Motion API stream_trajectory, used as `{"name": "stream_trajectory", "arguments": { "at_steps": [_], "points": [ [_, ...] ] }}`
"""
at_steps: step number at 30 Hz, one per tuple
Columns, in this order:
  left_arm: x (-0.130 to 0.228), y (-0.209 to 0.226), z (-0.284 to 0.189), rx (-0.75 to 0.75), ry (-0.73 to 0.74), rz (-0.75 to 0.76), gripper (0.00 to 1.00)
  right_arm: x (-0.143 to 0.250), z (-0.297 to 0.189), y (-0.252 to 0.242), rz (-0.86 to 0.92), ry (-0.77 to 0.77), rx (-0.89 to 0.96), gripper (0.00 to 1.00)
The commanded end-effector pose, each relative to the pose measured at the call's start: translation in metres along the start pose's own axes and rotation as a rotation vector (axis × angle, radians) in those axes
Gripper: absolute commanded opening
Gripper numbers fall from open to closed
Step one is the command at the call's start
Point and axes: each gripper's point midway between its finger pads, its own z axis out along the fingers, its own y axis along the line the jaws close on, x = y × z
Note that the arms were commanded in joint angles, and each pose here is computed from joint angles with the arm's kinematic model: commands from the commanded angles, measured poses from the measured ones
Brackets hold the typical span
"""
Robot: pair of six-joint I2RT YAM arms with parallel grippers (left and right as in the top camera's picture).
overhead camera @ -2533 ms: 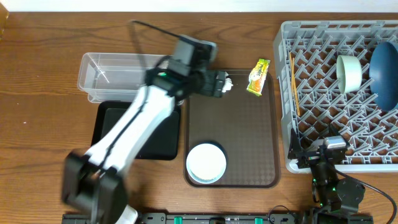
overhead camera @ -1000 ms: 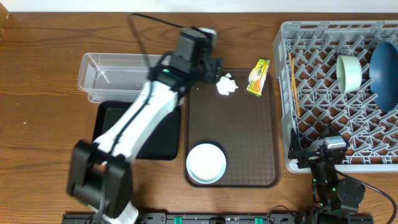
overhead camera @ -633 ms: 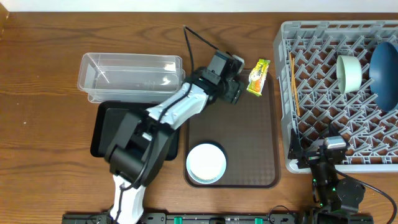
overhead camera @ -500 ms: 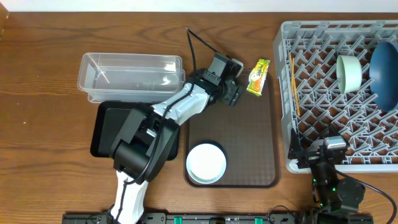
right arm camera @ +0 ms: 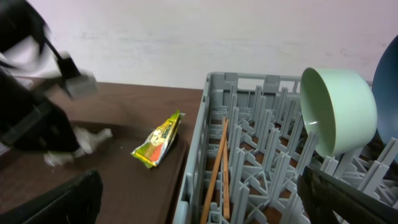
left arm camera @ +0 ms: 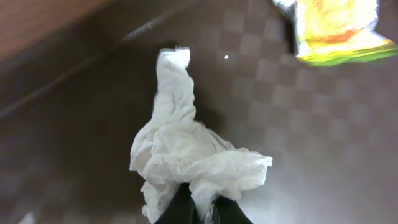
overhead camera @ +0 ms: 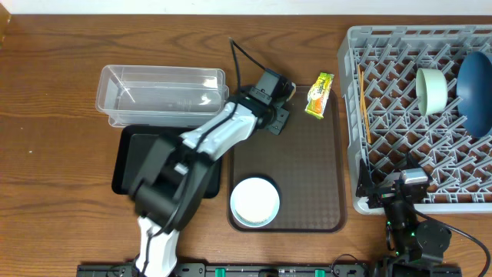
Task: Sort waste into correct bins and load items into the dishwasher rack
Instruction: 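Grasp the tissue with the left gripper and drop it into the clear bin, then reach the left gripper to the yellow snack wrapper and grasp it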
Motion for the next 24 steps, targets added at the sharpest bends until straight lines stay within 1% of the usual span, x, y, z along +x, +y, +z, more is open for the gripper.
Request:
{"name": "stream_trajectory", "arguments": {
  "at_steps": [1, 4, 7, 10, 13, 15, 16, 18, 19, 21, 22, 24],
  "points": [
    [-0.049, -0.003, -0.097, -0.023, -0.187, -0.029, 0.06, 0.001, 0.0, 0.001, -0.002, -0.002, -0.006, 0.99],
    [-0.05, 0.016, -0.149, -0.149, -0.229, -0.048, 0.06, 0.001, 0.0, 0.001, -0.002, -0.002, -0.006, 0.99],
    [-0.034, 0.055, -0.184, -0.332, -0.211, -0.105, 0.06, 0.001, 0.0, 0.001, -0.002, -0.002, -0.006, 0.99],
    [-0.013, 0.084, -0.188, -0.414, -0.147, -0.205, 0.06, 0.001, 0.0, 0.001, -0.002, -0.002, -0.006, 0.99],
    [0.008, 0.111, -0.174, -0.45, -0.09, -0.312, 0.06, 0.001, 0.0, 0.001, -0.002, -0.002, -0.006, 0.99],
    [0.015, 0.127, -0.164, -0.47, -0.066, -0.364, 0.08, 0.001, 0.0, 0.001, -0.002, -0.002, -0.006, 0.99],
    [0.016, 0.134, -0.16, -0.475, -0.062, -0.38, 0.1, 0.001, 0.0, 0.001, -0.002, -0.002, -0.006, 0.99],
    [0.014, 0.14, -0.154, -0.464, -0.068, -0.397, 0.24, 0.001, 0.0, 0.001, -0.002, -0.002, -0.006, 0.99],
    [0.012, 0.139, -0.153, -0.448, -0.076, -0.4, 0.33, 0.001, 0.0, 0.001, -0.002, -0.002, -0.006, 0.99],
    [0.002, 0.128, -0.152, -0.374, -0.109, -0.399, 0.55, 0.001, 0.0, 0.001, -0.002, -0.002, -0.006, 0.99],
    [-0.003, 0.121, -0.153, -0.33, -0.12, -0.396, 0.61, 0.001, 0.0, 0.001, -0.002, -0.002, -0.006, 0.99],
    [-0.017, 0.105, -0.157, -0.239, -0.164, -0.381, 0.62, 0.001, 0.0, 0.001, -0.002, -0.002, -0.006, 0.99]
  ]
}}
